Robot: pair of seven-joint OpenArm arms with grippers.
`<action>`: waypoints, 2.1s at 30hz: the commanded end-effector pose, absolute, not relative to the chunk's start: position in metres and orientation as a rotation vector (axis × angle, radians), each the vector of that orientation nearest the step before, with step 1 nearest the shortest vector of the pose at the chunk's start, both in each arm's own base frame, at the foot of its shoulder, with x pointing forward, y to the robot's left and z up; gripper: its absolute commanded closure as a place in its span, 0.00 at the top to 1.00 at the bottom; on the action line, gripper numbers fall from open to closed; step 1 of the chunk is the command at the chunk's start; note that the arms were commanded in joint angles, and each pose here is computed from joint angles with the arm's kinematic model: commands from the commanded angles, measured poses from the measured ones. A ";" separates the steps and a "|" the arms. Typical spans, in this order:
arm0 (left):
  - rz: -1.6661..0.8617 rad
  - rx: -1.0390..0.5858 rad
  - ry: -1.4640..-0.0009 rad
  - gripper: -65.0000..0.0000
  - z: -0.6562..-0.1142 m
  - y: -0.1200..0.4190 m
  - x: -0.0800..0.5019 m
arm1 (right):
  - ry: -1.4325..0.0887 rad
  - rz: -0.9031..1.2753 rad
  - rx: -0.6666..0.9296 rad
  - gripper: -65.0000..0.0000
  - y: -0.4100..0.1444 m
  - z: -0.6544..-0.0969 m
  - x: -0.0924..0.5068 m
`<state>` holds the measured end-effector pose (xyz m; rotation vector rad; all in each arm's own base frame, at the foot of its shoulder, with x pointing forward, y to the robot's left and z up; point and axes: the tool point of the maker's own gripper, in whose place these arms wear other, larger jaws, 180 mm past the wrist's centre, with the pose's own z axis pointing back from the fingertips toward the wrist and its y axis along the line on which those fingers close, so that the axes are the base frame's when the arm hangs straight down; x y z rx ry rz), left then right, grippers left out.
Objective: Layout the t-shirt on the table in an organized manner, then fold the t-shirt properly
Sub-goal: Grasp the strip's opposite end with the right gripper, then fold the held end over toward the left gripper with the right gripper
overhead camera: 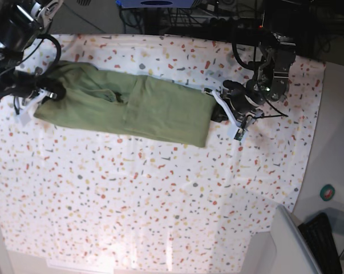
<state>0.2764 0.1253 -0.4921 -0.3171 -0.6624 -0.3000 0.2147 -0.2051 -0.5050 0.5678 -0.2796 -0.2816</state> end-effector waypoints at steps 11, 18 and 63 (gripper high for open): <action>-0.313 -0.317 -0.669 0.00 -0.488 0.122 0.281 | -0.385 -0.187 0.427 0.00 -0.219 -0.463 0.255; -0.398 -0.359 -0.638 0.00 -0.494 0.093 0.268 | -0.434 -0.194 0.383 0.00 -0.192 -0.437 0.271; -0.417 -0.374 -0.648 0.00 -0.490 0.082 0.275 | -0.495 0.084 0.618 0.00 0.024 -0.396 0.286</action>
